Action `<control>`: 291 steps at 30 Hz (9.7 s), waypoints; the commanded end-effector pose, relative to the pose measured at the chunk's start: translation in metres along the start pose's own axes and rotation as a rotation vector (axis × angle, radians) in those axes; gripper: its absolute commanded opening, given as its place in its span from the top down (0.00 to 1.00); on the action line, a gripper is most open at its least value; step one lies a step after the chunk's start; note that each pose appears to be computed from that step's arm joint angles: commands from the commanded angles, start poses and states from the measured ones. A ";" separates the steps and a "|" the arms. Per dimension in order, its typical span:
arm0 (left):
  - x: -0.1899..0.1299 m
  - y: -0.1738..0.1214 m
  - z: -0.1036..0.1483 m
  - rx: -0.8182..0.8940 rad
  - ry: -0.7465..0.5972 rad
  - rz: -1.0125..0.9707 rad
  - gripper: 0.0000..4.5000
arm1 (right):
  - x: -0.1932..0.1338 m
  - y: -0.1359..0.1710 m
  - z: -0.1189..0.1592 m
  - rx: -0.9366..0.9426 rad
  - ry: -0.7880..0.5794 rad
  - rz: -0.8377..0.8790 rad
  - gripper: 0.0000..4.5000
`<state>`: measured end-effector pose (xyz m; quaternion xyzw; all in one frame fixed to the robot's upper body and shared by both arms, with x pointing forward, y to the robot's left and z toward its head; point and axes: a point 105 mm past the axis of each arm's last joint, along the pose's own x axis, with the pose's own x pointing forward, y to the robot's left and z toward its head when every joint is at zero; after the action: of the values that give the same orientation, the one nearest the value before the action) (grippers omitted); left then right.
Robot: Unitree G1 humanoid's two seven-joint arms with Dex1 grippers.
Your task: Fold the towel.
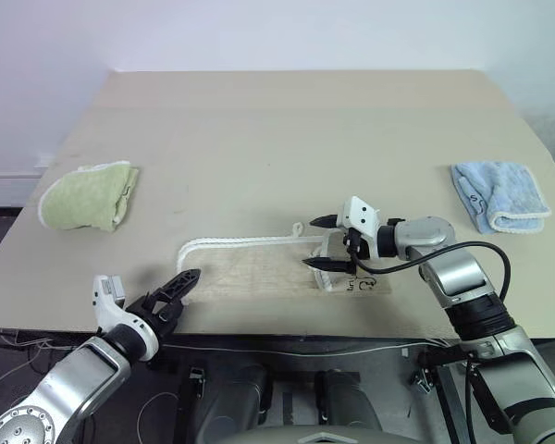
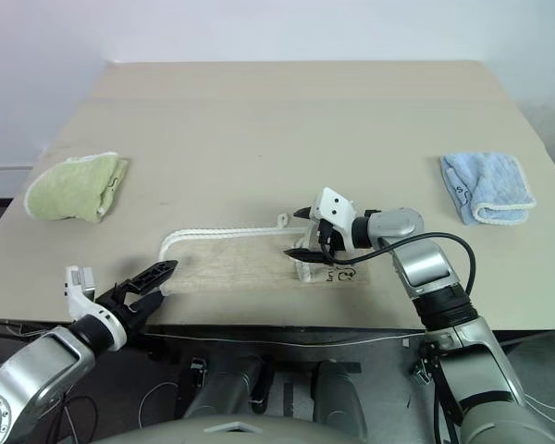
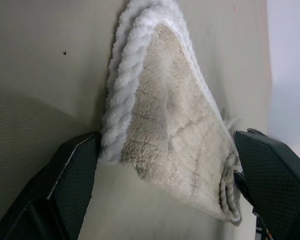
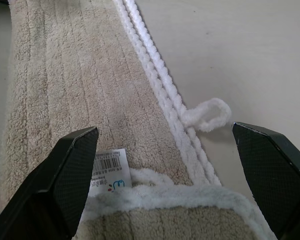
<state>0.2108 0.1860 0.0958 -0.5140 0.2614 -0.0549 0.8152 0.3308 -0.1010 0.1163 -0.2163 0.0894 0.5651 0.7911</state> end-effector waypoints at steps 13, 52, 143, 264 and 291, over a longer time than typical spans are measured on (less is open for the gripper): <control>0.003 0.008 0.012 -0.015 -0.005 -0.002 0.45 | -0.001 -0.003 0.014 -0.068 -0.028 -0.020 0.00; -0.001 -0.031 0.061 0.372 0.220 -0.160 0.84 | -0.025 -0.010 0.022 -0.044 -0.045 -0.092 0.00; 0.036 -0.100 0.012 0.675 0.518 -0.413 0.99 | -0.035 -0.022 0.020 -0.080 -0.002 -0.139 0.00; 0.157 -0.068 -0.052 1.360 0.306 -0.842 1.00 | 0.009 0.045 -0.031 0.560 -0.104 -0.007 0.91; 0.079 -0.098 0.003 1.166 0.343 -0.711 0.00 | -0.090 -0.019 -0.002 0.804 -0.139 -0.125 0.00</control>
<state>0.3037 0.1207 0.1410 -0.0555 0.1553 -0.5124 0.8427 0.3164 -0.1790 0.1397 0.1280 0.2428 0.4507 0.8494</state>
